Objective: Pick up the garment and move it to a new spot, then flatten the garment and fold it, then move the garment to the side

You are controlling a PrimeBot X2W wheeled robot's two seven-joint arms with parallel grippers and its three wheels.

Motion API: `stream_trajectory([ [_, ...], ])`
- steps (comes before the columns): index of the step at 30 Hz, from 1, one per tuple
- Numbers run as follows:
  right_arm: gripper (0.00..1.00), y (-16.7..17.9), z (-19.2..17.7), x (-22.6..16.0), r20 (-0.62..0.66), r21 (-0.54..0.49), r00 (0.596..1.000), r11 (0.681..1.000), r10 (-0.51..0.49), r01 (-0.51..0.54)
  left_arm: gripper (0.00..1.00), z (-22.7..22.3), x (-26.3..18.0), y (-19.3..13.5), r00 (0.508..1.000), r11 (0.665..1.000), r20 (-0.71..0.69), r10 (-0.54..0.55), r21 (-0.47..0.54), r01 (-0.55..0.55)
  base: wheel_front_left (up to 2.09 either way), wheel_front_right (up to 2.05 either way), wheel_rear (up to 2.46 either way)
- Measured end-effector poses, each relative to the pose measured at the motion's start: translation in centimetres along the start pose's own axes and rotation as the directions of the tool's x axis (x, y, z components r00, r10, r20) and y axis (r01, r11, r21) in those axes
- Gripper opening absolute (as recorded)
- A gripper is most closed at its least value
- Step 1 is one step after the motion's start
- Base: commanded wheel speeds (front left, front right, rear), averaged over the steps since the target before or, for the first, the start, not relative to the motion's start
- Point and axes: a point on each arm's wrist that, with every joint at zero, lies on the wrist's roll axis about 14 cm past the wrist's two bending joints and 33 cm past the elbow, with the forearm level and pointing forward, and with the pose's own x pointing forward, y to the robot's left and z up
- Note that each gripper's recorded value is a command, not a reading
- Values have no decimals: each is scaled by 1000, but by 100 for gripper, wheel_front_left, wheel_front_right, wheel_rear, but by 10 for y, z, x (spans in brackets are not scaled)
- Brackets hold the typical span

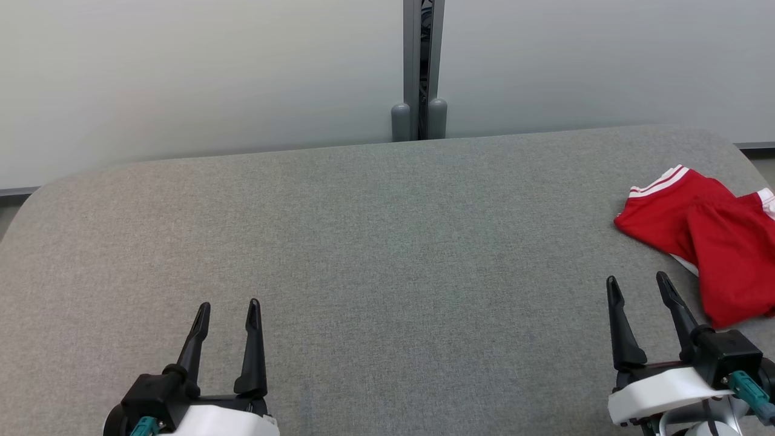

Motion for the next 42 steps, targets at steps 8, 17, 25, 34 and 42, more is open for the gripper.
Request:
stream_trajectory([
  [8, 100, 0, -2, -1, -7, 3, 1000, 1000, -1, 1, 100, 9, 1, 1, 1000, 1000, 27, -3, -18, 3, 0, 0, 0],
  [17, 100, 0, -6, -1, -18, 12, 1000, 1000, -2, 2, 100, 8, 0, 5, 1000, 999, 23, 5, -45, -4, 0, 0, 0],
  [25, 100, 1, -9, -2, -26, 16, 1000, 1000, -1, 1, 100, 4, -1, 8, 1000, 999, 10, 13, -52, -12, 0, 0, 0],
  [34, 0, 2, -15, -4, -45, 23, 999, 1000, -1, 2, 0, -4, -3, 9, 1000, 997, -13, 18, -68, -19, 0, 0, 0],
  [42, 0, -1, -43, -19, -146, 103, 989, 993, -35, 50, 0, -27, -16, 16, 994, 990, -96, 54, -123, -66, 0, 0, 0],
])
